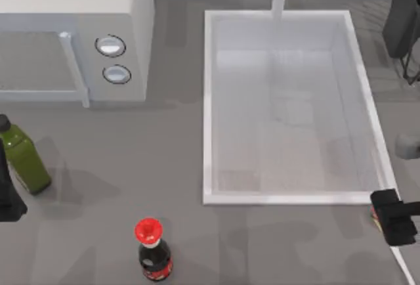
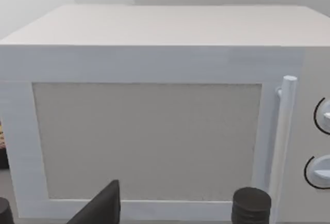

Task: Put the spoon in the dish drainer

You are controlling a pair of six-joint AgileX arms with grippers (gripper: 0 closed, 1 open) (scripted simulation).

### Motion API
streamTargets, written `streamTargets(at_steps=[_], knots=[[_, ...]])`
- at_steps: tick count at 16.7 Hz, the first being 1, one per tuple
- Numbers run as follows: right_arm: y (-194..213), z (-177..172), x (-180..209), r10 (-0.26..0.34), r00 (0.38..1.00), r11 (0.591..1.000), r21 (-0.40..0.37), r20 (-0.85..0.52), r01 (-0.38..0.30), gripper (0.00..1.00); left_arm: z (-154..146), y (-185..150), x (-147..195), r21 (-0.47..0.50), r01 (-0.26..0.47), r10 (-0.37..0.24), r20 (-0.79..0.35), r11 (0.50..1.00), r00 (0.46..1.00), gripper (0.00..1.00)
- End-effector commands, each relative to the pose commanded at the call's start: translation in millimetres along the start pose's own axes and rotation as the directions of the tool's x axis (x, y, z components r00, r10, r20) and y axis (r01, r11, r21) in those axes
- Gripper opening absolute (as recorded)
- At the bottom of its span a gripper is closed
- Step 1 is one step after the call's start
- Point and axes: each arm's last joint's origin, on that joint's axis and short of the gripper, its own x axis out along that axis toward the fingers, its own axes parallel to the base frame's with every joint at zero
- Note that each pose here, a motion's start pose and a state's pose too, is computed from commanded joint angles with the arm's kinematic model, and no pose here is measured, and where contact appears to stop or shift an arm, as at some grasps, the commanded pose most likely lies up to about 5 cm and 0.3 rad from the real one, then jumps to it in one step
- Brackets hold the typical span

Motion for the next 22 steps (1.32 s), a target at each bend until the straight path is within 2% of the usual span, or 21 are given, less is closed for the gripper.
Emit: streamTargets(at_steps=[3,9,18,22], knots=[[7,8,1,-0.019,0.997,1.0,-0.01,-0.069,0.018,1.0,0,0,0,0.0,0.0,0.0,0.0,1.0,1.0,1.0],[6,9,5,-0.02,0.997,1.0,-0.008,-0.074,0.019,1.0,0,0,0,0.0,0.0,0.0,0.0,1.0,1.0,1.0],[6,5,90,-0.018,0.998,1.0,-0.01,-0.066,0.018,1.0,0,0,0,0.0,0.0,0.0,0.0,1.0,1.0,1.0],[5,2,100,-0.02,0.997,1.0,-0.01,-0.072,0.019,1.0,0,0,0,0.0,0.0,0.0,0.0,1.0,1.0,1.0]])
